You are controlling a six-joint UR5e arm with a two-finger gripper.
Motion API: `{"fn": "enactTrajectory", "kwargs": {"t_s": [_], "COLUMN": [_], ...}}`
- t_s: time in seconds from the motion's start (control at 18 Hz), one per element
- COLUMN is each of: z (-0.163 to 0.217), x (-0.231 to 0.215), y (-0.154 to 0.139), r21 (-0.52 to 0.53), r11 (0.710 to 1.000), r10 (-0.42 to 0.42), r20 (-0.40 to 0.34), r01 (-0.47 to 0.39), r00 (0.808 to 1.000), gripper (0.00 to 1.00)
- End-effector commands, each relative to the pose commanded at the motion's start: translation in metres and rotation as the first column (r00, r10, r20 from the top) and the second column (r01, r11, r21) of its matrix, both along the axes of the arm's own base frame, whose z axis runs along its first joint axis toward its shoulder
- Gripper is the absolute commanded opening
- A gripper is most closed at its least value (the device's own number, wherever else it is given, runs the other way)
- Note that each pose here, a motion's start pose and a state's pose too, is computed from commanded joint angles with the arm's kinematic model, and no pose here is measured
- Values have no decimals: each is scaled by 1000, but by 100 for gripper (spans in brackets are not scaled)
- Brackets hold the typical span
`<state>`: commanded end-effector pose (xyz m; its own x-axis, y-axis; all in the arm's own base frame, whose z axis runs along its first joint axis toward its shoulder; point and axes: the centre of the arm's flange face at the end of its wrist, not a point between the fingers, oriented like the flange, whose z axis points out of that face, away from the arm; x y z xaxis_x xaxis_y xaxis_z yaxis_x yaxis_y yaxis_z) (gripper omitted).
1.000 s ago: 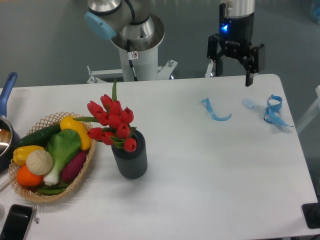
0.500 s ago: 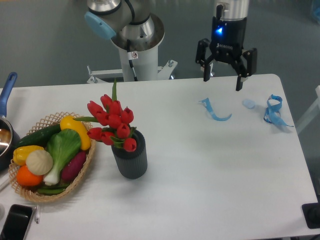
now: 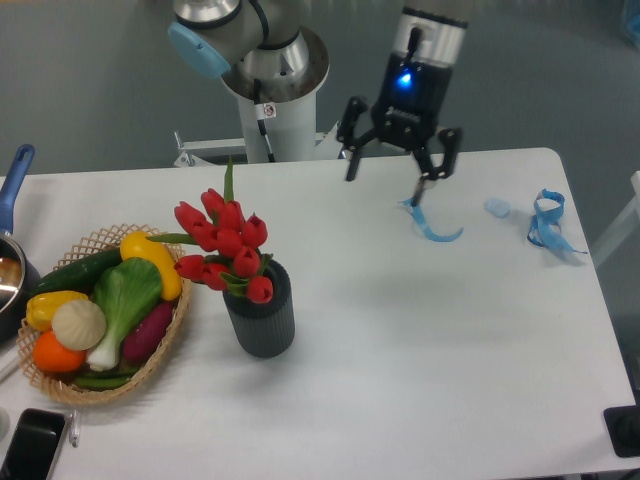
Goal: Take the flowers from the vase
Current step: 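Move the open gripper toward the tulip stems above the grey vase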
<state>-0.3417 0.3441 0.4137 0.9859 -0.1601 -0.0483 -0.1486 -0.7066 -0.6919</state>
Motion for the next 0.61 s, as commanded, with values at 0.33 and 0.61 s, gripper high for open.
{"fn": "enactTrajectory", "kwargs": {"t_s": [0.33,0.61], "z": [-11,-18], "x": [0,-6], "y": [15,32], "r21": [-5,-8], "r11": [999,991], "r10": [-40,-132], "r20": [8,-40], "r01": [40,131], "r00": [999,990], "gripper": [100,100]}}
